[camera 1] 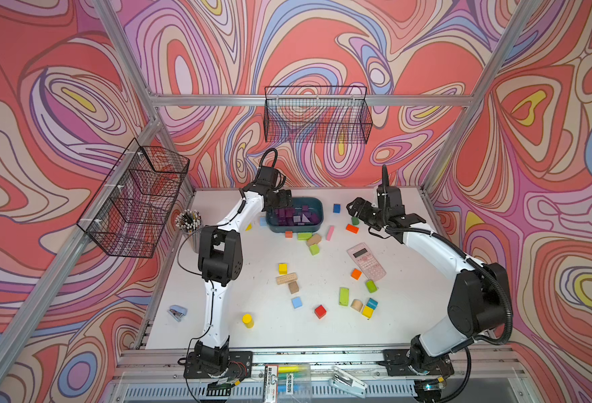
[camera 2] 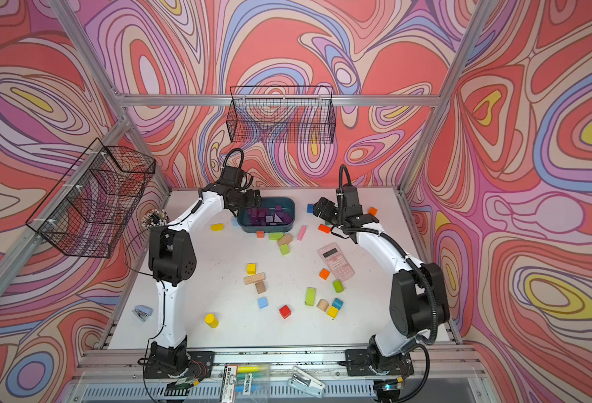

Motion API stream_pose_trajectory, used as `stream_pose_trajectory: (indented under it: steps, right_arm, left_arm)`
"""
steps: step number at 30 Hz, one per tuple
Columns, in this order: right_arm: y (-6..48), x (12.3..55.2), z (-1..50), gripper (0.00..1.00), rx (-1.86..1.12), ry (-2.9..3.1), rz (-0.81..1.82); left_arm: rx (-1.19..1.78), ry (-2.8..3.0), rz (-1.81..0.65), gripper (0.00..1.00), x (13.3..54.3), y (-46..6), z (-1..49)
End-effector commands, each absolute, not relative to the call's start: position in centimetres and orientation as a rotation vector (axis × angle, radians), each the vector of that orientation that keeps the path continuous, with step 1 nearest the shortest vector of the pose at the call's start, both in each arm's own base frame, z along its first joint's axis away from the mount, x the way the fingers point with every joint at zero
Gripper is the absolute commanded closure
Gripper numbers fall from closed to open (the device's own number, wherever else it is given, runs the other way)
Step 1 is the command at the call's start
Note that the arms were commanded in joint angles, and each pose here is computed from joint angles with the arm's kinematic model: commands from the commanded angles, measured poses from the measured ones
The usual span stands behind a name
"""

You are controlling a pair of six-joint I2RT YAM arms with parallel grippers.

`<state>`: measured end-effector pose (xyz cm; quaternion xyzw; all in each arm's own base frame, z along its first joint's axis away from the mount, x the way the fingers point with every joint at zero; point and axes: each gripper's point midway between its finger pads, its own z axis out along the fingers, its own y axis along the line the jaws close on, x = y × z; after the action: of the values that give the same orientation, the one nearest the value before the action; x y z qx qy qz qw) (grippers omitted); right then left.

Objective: Pick purple bricks into the storage bin
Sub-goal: Place the building block in the storage box, then reset both arms

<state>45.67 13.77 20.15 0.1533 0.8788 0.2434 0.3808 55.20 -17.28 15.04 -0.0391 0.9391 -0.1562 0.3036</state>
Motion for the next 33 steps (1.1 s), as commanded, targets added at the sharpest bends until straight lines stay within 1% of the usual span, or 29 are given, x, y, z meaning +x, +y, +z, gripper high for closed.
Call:
stream_pose_trajectory:
  steps: [1,12,16,23,29,33]
  right_arm:
    - [13.3,46.4,20.9,0.01,0.378,2.207,0.569]
    - [12.0,47.1,22.4,0.02,0.326,2.131,0.456]
    - [10.6,46.9,23.2,0.02,0.294,2.093,0.341]
    - [7.8,45.3,24.8,0.02,0.212,1.997,0.134]
    - [6.4,44.3,24.2,0.02,0.149,1.945,0.014]
    - [6.0,43.9,23.1,0.02,0.110,1.907,-0.024]
  left_arm:
    - [-0.107,2.490,-0.432,0.00,53.2,-16.7,17.2]
    - [-0.072,2.484,-0.354,0.00,47.8,-14.3,20.0]
    - [-0.042,2.465,-0.285,0.00,45.3,-13.0,21.1]
    - [-0.018,2.388,-0.246,0.00,41.7,-11.3,22.2]
    - [-0.007,2.266,-0.305,0.00,39.3,-11.2,22.9]
    - [0.054,2.219,-0.269,0.00,38.4,-10.7,22.1]
